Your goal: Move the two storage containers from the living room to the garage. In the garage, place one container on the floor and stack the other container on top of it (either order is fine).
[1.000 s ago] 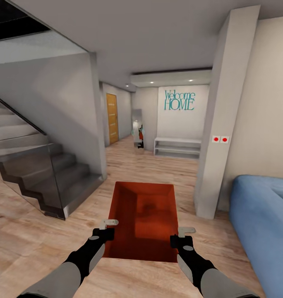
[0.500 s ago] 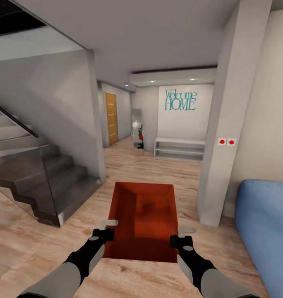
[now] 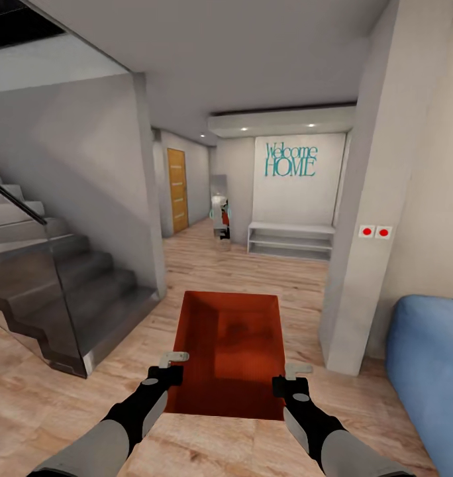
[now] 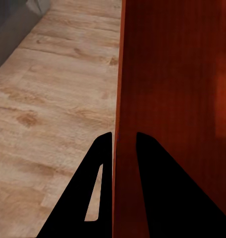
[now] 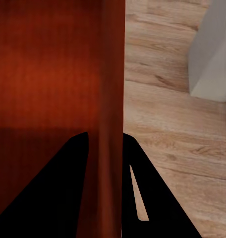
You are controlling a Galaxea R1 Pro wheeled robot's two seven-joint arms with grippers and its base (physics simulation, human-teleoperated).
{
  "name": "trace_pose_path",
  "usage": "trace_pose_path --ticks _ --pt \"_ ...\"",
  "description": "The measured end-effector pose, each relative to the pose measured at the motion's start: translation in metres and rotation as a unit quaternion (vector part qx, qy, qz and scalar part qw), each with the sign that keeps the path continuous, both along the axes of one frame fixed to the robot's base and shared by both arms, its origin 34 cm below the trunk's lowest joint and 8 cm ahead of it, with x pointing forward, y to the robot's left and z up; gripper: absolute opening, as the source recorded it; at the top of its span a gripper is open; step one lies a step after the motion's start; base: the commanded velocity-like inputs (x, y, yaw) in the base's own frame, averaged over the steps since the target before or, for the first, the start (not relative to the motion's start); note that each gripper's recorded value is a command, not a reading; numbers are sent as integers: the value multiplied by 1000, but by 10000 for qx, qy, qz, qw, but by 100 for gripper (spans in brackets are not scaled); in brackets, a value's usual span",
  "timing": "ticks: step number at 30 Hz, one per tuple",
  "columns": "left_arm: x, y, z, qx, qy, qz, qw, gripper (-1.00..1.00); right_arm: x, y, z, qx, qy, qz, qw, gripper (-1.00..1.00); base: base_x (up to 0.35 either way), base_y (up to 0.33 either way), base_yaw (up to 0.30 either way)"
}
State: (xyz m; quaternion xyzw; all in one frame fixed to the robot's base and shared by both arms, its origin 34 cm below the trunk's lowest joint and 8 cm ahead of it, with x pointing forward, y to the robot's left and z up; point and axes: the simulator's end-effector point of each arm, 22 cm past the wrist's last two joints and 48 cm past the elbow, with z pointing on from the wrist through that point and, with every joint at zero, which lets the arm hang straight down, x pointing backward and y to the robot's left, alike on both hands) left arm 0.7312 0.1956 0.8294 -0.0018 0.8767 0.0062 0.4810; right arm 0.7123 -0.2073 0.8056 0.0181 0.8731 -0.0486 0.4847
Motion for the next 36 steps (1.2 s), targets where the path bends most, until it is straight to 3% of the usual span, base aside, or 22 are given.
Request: trace_pose_path --ticks 36 --pt "0 0 1 -2 -4 -8 10000 -100 0 0 0 8 -5 0 10000 -100 317 0 0"
